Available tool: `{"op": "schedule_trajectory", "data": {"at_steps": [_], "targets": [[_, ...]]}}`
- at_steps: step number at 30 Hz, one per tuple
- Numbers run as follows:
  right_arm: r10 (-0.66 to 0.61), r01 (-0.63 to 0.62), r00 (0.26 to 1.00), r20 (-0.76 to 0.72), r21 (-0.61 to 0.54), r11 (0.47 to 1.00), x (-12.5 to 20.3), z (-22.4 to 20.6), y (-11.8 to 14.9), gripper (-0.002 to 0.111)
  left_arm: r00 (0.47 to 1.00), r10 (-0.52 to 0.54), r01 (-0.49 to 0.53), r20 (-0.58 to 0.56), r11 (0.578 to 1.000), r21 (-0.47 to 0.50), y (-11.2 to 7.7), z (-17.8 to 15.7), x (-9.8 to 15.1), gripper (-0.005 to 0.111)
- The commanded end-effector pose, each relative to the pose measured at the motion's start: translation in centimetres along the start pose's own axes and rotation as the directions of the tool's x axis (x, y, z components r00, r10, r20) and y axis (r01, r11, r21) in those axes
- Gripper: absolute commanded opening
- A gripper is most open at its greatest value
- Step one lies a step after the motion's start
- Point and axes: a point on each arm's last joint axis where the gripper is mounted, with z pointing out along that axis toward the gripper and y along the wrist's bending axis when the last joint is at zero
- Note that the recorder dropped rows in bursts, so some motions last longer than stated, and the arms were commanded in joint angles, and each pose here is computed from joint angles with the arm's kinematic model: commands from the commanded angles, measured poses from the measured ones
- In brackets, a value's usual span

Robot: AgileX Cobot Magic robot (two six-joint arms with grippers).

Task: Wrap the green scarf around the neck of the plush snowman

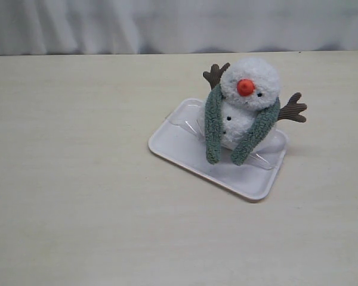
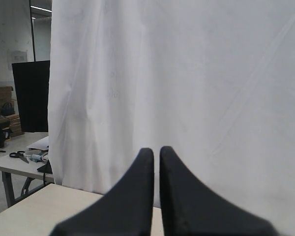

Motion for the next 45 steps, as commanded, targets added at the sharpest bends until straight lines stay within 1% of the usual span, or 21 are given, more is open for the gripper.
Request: {"op": "schedule_trajectory", "data": {"at_steps": [1,5,9,14,16,19,20,23,27,30,35,40,43,45], "targets": [[-0.006,0.006,1.000,-0.004,0.002,1.000,0.1,0.0,0.0,0.004,1.000,-0.018,0.018,-0.003,0.999,-0.032,0.3,-0.1,1.3,0.000],[-0.006,0.006,1.000,-0.004,0.002,1.000,0.1,0.0,0.0,0.004,1.000,-0.014,0.013,-0.018,0.999,-0.047,0.6,-0.1,2.6,0.000],[-0.006,0.006,1.000,-0.004,0.002,1.000,0.1,0.0,0.0,0.004,1.000,-0.008,0.007,-0.007,0.998,-0.064,0.8,-0.2,3.7,0.000],[-0.006,0.006,1.000,-0.004,0.002,1.000,0.1,0.0,0.0,0.004,0.999,0.003,0.003,0.053,0.994,-0.105,1.1,-1.2,4.5,0.000],[-0.006,0.006,1.000,-0.004,0.002,1.000,0.1,0.0,0.0,0.004,0.998,0.004,0.003,0.067,0.995,-0.104,1.1,-1.5,4.9,0.000],[-0.006,0.006,1.000,-0.004,0.002,1.000,0.1,0.0,0.0,0.004,0.995,0.007,0.003,0.096,0.995,-0.101,1.1,-1.6,4.7,0.000],[-0.006,0.006,1.000,-0.004,0.002,1.000,0.1,0.0,0.0,0.004,0.998,0.010,-0.003,0.062,0.995,-0.104,1.1,-1.6,5.0,0.000],[-0.006,0.006,1.000,-0.004,0.002,1.000,0.1,0.0,0.0,0.004,0.999,0.025,-0.022,0.028,0.994,-0.106,1.1,-1.6,5.3,0.000],[-0.006,0.006,1.000,-0.002,0.003,1.000,0.1,0.0,0.0,0.004,0.999,0.043,-0.042,0.005,0.992,-0.119,1.2,-1.6,5.5,0.000],[-0.006,0.006,1.000,-0.002,0.003,1.000,0.1,0.0,0.0,0.004,0.994,0.100,-0.106,-0.046,0.985,-0.133,1.3,-1.6,5.9,0.000],[-0.006,0.006,1.000,-0.002,0.003,1.000,0.1,0.0,0.0,0.004,0.961,0.195,-0.225,-0.198,0.964,-0.141,1.7,-1.8,7.1,0.000],[-0.006,0.006,1.000,-0.002,0.003,1.000,0.1,0.0,0.0,0.004,0.941,0.193,-0.238,-0.278,0.961,-0.139,1.8,-2.0,7.8,0.000],[-0.006,0.006,1.000,-0.002,0.003,1.000,0.1,0.0,0.0,0.004,0.921,0.213,-0.264,-0.327,0.957,-0.120,1.8,-2.1,8.2,0.000],[-0.006,0.006,1.000,-0.002,0.003,1.000,0.1,0.0,0.0,0.004,0.917,0.222,-0.271,-0.333,0.956,-0.111,1.8,-2.1,8.3,0.000]]}}
